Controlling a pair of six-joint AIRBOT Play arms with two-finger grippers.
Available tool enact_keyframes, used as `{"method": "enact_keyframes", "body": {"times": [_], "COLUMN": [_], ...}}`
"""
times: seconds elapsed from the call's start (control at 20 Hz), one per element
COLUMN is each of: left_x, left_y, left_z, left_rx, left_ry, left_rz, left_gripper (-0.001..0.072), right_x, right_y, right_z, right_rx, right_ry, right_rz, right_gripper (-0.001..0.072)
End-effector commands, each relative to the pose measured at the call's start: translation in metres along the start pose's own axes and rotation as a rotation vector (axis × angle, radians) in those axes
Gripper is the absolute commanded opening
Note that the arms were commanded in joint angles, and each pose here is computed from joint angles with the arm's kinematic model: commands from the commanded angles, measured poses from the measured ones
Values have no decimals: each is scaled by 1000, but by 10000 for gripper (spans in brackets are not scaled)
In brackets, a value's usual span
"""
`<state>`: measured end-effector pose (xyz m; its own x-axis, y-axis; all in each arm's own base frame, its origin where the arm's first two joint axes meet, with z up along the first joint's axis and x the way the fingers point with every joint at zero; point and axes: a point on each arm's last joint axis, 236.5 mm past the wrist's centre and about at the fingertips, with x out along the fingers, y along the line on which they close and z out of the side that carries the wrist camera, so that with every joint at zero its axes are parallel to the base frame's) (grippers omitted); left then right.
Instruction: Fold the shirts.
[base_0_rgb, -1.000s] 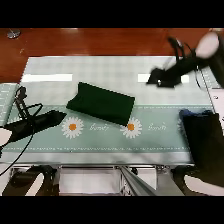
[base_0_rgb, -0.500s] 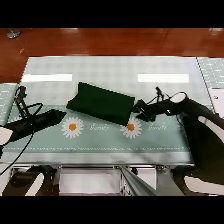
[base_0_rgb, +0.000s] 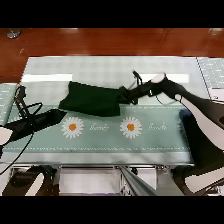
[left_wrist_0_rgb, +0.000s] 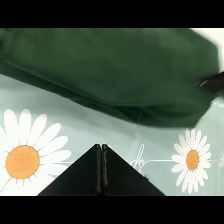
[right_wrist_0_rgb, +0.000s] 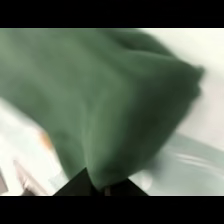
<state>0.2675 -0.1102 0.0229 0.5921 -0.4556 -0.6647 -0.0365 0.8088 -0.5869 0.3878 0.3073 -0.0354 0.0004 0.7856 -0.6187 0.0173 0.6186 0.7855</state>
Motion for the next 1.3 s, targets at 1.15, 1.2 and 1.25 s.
{"method": "enact_keyframes", "body": {"times": [1.15,1.2,1.25], "left_x": [4,4,4], "left_y": [-19,-19,-19], "left_z": [-15,-13,-11], "left_rx": [55,55,55], "left_ry": [41,33,23], "left_rz": [-43,-43,-42], "left_gripper": [32,32,32], "right_x": [-516,-521,-522], "right_y": [-94,-112,-128], "right_z": [-178,-211,-243], "right_rx": [615,708,794], "right_ry": [-731,-732,-715], "right_rz": [-814,-894,-964], "right_gripper": [22,21,21]}}
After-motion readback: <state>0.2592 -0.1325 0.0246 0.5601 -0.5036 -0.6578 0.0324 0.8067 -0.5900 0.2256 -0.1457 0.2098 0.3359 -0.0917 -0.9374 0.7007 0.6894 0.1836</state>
